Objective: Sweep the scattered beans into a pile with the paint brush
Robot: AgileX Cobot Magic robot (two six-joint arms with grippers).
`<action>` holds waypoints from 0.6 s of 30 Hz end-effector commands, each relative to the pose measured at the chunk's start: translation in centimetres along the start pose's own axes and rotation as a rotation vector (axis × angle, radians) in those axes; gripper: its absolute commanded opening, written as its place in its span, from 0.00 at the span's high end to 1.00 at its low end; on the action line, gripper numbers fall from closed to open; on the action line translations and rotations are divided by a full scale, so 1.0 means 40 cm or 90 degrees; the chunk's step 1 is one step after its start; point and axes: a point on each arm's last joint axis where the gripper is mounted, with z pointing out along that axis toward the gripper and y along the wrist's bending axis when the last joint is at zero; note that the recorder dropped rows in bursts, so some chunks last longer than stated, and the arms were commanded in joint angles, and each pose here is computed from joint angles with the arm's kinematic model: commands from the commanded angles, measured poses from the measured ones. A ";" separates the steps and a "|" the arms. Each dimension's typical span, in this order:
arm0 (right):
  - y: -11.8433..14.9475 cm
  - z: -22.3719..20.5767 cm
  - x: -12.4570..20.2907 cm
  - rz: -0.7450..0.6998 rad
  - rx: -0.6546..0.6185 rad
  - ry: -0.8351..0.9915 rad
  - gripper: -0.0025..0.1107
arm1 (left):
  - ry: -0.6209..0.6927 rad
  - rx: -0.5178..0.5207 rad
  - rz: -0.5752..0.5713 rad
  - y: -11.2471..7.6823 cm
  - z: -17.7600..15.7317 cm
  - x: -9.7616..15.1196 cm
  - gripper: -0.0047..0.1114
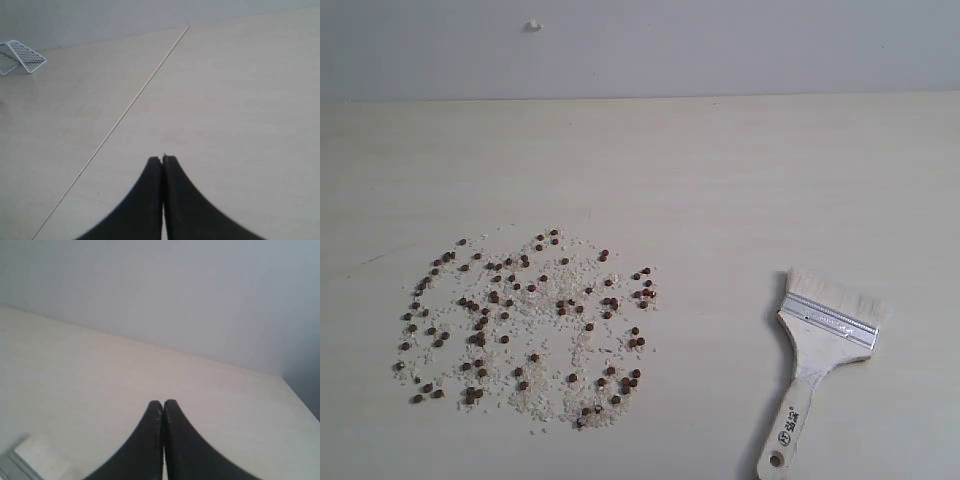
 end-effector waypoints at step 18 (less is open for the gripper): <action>-0.034 -0.010 -0.058 0.625 0.008 -0.190 0.98 | -0.005 0.002 -0.005 0.000 -0.001 -0.001 0.96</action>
